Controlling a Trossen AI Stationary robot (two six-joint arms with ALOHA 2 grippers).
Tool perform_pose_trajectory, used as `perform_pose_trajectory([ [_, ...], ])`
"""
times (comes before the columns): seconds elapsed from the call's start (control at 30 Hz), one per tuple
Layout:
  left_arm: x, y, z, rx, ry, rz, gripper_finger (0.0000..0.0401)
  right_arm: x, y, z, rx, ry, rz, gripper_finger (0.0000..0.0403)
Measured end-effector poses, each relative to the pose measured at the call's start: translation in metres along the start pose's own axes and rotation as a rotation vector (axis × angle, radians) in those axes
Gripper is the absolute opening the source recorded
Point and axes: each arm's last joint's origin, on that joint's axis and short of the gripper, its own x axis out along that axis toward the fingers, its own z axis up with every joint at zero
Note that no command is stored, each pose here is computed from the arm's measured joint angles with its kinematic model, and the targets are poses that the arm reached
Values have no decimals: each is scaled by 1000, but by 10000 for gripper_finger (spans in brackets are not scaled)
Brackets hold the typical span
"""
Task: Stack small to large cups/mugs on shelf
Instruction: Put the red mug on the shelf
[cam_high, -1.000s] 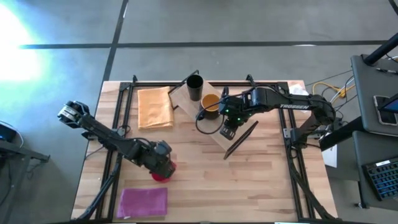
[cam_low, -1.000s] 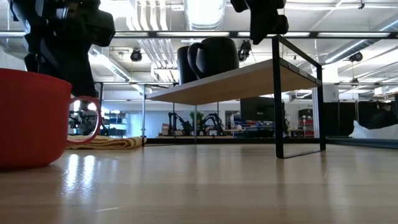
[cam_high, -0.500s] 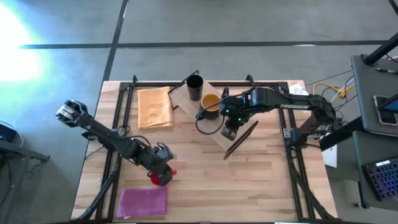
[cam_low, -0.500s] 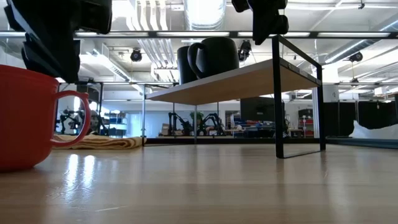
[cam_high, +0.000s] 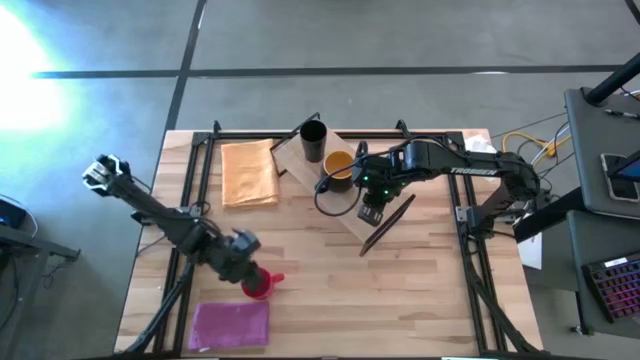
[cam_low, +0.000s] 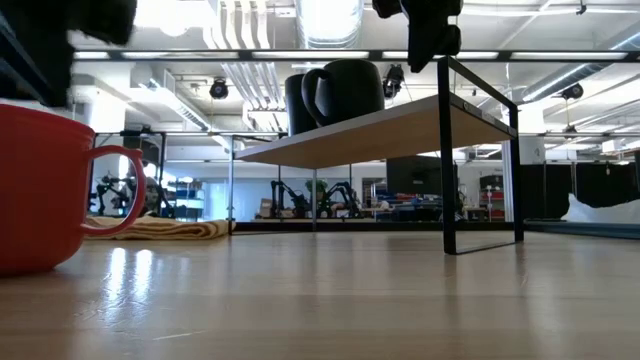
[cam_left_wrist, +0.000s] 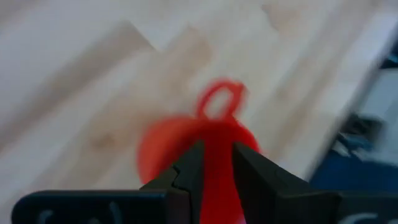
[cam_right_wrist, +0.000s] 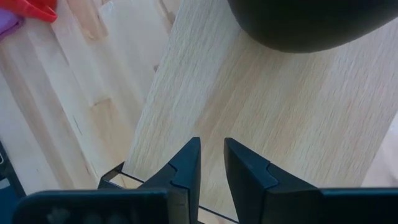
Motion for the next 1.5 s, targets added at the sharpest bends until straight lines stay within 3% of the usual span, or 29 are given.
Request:
perform_pose_trajectory([
  [0.17,-29,-1,-13,-53,45,-119,66,0,-2,1,-30,-2,-4,63],
  [0.5,-45,12,-53,-244,334,-2,66,-1,-12,5,-36,-8,-15,63],
  [1.07,26,-1,-72,-379,106,171,66,0,-12,5,-40,-14,-36,63],
  [1.23,31,-1,-71,-400,9,170,66,-2,-13,-5,-38,78,-43,63],
  [1.5,36,9,-67,-423,-13,204,66,-10,-1,-12,-101,99,121,63],
])
